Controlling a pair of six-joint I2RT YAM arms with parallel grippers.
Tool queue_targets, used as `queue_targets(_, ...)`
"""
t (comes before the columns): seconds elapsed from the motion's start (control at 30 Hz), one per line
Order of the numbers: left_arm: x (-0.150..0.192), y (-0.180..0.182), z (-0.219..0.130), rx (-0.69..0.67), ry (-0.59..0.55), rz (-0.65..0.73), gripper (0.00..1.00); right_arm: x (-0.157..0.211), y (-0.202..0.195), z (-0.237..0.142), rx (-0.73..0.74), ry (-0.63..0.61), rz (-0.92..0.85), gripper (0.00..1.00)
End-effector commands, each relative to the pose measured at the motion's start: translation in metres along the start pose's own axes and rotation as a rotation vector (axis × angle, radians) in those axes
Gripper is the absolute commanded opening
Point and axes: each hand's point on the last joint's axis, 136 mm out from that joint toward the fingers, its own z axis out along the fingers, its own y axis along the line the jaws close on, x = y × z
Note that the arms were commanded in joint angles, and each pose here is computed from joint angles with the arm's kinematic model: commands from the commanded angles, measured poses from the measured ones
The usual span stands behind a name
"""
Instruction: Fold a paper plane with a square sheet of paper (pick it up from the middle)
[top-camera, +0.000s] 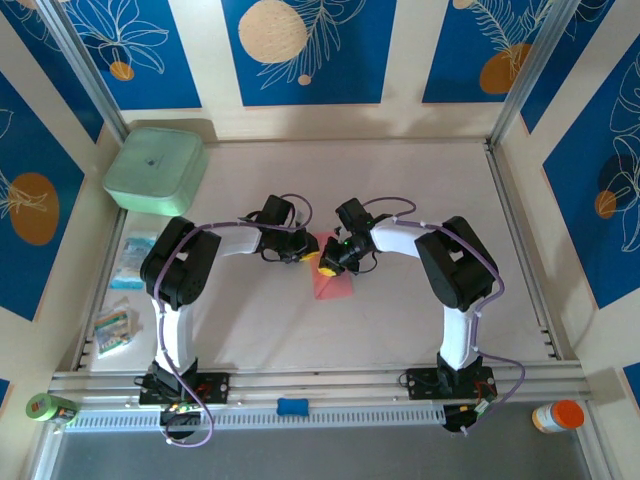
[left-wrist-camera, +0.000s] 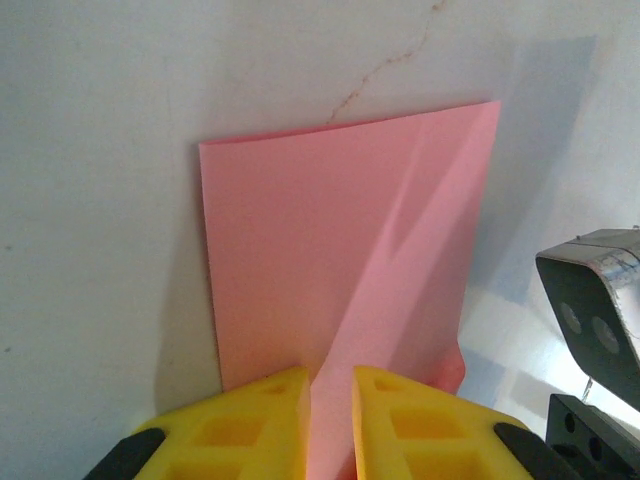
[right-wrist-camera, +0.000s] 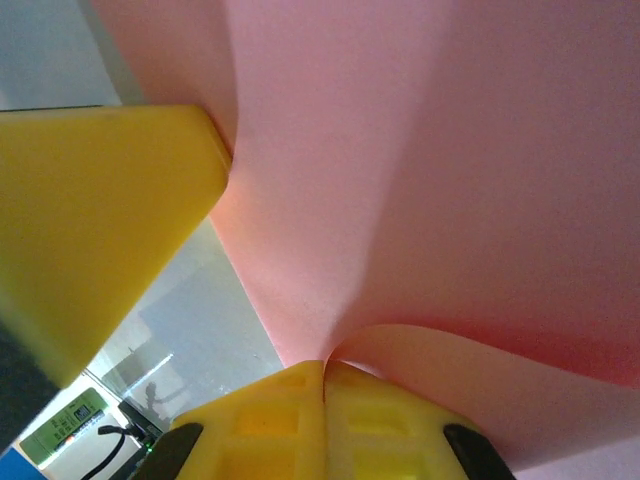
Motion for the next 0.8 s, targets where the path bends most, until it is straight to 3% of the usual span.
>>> queue_targets(0.0,0.0181,0.0366,0.0058,-0.103,0.048,-0.073,0.2,-0.0051,0.0017,0.001,0.001,-0.003,0.011,0.0)
queue_targets(0.77,0.0184,0.0391,0.0058,-0.113,0.045,-0.079,0.2,-0.009,-0.0075,0.0023,0.035,-0.02,0.025,0.0)
